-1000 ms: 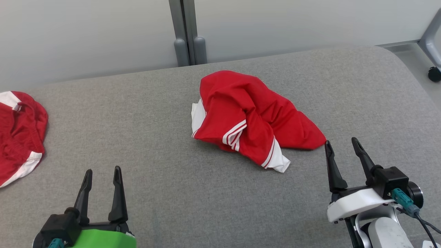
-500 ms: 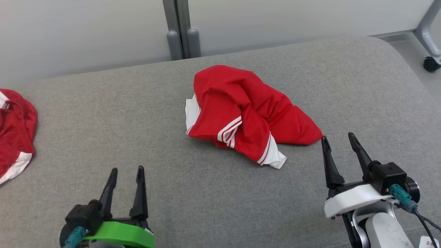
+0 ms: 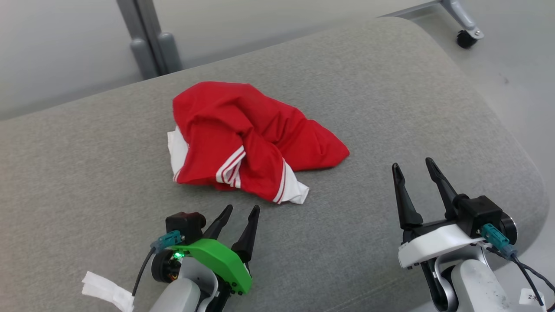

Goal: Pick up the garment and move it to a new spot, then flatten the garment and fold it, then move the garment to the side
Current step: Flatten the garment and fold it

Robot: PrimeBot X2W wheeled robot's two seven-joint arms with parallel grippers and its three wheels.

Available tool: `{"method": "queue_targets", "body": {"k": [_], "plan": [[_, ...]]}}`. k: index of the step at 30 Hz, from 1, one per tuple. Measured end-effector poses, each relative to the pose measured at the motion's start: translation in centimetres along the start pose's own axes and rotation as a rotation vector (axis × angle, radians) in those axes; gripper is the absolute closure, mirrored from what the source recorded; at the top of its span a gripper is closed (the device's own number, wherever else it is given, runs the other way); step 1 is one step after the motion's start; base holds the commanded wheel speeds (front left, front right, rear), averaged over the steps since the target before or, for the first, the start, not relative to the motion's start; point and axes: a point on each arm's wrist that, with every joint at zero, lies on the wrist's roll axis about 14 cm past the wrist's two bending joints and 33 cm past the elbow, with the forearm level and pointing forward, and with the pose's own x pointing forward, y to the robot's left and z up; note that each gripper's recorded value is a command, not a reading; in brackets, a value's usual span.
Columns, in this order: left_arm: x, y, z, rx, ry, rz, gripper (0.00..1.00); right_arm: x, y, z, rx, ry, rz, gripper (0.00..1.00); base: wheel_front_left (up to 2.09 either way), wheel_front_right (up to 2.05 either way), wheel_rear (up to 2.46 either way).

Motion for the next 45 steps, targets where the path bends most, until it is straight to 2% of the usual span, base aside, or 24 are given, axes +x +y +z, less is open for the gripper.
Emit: {"method": "queue_targets", "body": {"k": [10,15,19,20,21,26,32,39,42,45], "plan": [[4.1,-1.1,-3.2,0.012,0.139,-0.020,0.00,-2.7,-4.2,0.0,-0.022,0.019,-0.135,0.00,0.00,0.00,0.00],[5.3,-1.3,-3.5,-0.009,0.149,-0.010,0.00,-3.3,-4.9,-0.1,-0.029,0.031,-0.162,0.00,0.00,0.00,0.00],[5.9,-0.6,-3.2,0.019,0.146,0.036,0.00,-3.3,-4.8,-0.2,-0.025,0.032,-0.161,0.00,0.00,0.00,0.00],[6.1,-0.5,-3.1,0.031,0.146,0.040,0.90,-3.3,-4.7,-0.2,-0.022,0.032,-0.159,0.00,0.00,0.00,0.00],[6.2,-0.5,-2.9,0.042,0.140,0.040,1.00,-3.2,-4.7,-0.2,-0.022,0.032,-0.157,0.00,0.00,0.00,0.00],[6.6,-0.7,-1.5,0.078,0.091,0.027,1.00,-2.9,-4.7,-0.2,-0.020,0.028,-0.155,0.00,0.00,0.00,0.00],[7.5,-2.7,3.6,0.118,-0.068,-0.039,1.00,-2.0,-3.7,-0.4,-0.010,0.027,-0.121,0.00,0.00,0.00,0.00],[8.5,-8.9,12.2,0.247,-0.254,-0.230,1.00,-1.2,-2.0,-0.4,0.012,0.019,-0.070,0.00,0.00,0.00,0.00],[8.1,-11.9,16.0,0.222,-0.340,-0.309,1.00,-1.2,-2.0,-0.2,0.014,0.013,-0.068,0.00,0.00,0.00,0.00],[7.4,-13.2,17.2,0.172,-0.367,-0.348,1.00,-1.2,-2.2,-0.1,0.016,0.008,-0.074,0.00,0.00,0.00,0.00]]}}
